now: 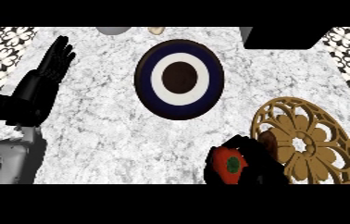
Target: Pick the bell pepper from the placemat and place it in the plate
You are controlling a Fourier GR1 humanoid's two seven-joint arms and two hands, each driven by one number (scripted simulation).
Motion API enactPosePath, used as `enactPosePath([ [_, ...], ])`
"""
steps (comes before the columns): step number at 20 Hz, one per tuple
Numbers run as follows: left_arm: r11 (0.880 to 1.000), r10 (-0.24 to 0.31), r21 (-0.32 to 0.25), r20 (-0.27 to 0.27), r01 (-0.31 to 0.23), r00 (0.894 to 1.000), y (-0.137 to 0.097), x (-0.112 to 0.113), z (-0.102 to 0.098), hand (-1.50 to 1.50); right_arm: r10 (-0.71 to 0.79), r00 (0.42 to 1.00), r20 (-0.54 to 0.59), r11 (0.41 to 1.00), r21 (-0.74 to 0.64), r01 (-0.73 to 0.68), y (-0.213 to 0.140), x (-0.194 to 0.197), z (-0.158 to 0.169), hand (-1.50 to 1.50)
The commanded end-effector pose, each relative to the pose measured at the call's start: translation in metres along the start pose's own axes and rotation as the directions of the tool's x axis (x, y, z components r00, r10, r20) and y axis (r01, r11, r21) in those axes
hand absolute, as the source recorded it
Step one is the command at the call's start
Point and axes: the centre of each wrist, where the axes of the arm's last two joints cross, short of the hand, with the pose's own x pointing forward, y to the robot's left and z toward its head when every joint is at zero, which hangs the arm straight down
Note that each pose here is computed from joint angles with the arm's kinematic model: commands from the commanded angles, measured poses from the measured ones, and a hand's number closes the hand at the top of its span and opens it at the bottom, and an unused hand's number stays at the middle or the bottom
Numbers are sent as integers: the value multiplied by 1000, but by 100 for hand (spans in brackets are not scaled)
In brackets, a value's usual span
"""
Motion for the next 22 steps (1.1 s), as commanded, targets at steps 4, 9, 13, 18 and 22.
enactPosePath([
  [4,1000,-4,-28,19,4,1000,-8,6,0,0,-53,998,-17,998,38,53,30,57,-50,150],
  [9,1000,-11,-24,7,11,1000,-10,2,-7,0,-103,992,-76,992,63,108,59,73,-97,150],
  [13,1000,5,-20,25,-4,1000,6,3,-15,0,-72,993,-92,995,69,78,94,67,-112,150],
  [18,999,9,-36,20,-9,1000,-6,6,-16,0,-8,991,-131,995,93,20,129,61,-147,150],
  [22,999,10,-48,34,-8,999,-27,0,-20,0,94,987,-127,982,172,-71,150,68,-152,150],
])
